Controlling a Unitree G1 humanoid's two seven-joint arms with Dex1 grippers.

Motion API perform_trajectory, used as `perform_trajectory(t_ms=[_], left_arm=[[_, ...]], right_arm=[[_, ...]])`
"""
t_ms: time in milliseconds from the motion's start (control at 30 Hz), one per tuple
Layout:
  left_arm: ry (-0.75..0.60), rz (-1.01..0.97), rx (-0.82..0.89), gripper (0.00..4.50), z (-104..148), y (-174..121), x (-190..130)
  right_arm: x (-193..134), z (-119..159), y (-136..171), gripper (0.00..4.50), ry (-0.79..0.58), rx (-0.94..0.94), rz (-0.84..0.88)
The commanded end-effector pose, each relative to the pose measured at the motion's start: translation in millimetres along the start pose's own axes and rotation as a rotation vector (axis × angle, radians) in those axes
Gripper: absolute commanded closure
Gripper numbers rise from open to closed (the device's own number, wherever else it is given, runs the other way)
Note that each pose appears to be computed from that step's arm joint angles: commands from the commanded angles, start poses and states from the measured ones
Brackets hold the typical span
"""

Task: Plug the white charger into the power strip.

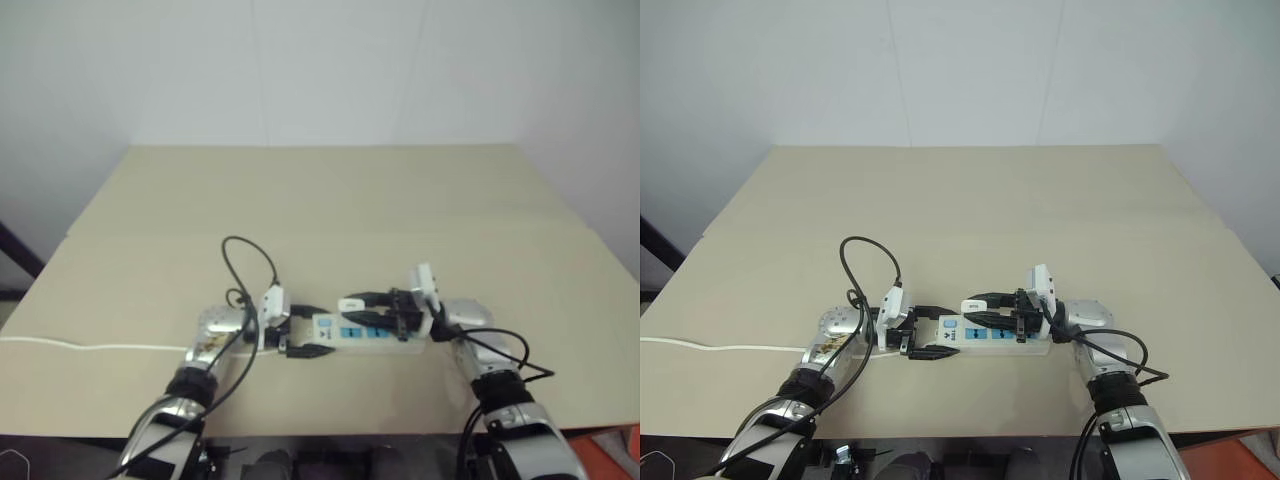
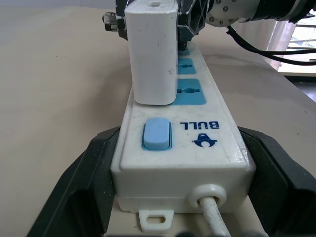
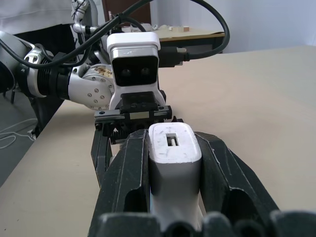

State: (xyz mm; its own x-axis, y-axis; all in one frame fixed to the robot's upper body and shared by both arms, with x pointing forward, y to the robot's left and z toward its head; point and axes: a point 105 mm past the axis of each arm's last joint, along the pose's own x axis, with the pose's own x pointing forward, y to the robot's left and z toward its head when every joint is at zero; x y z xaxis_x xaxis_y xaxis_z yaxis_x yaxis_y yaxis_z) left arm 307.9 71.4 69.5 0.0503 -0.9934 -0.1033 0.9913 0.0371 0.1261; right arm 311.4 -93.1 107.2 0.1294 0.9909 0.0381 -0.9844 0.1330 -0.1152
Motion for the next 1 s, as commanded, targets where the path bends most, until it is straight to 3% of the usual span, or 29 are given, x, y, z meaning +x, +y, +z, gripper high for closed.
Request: perform_trajectory(t_ms=[33, 567, 1000], left_arm=[[-0.009, -0.037, 0.006, 1.23, 2, -5, 4], [-0.001, -0.036, 0.005, 1.23, 0, -6, 4], [-0.018, -0.018, -0.004, 1.23, 2, -4, 4]], right_arm=[[-17, -47, 10, 3.39, 0.192, 0.162, -0.014], [-17, -58, 10, 3.39, 0.29, 0.164, -0.006], [-18, -58, 5, 3.39, 0.29, 0.187, -0.027]])
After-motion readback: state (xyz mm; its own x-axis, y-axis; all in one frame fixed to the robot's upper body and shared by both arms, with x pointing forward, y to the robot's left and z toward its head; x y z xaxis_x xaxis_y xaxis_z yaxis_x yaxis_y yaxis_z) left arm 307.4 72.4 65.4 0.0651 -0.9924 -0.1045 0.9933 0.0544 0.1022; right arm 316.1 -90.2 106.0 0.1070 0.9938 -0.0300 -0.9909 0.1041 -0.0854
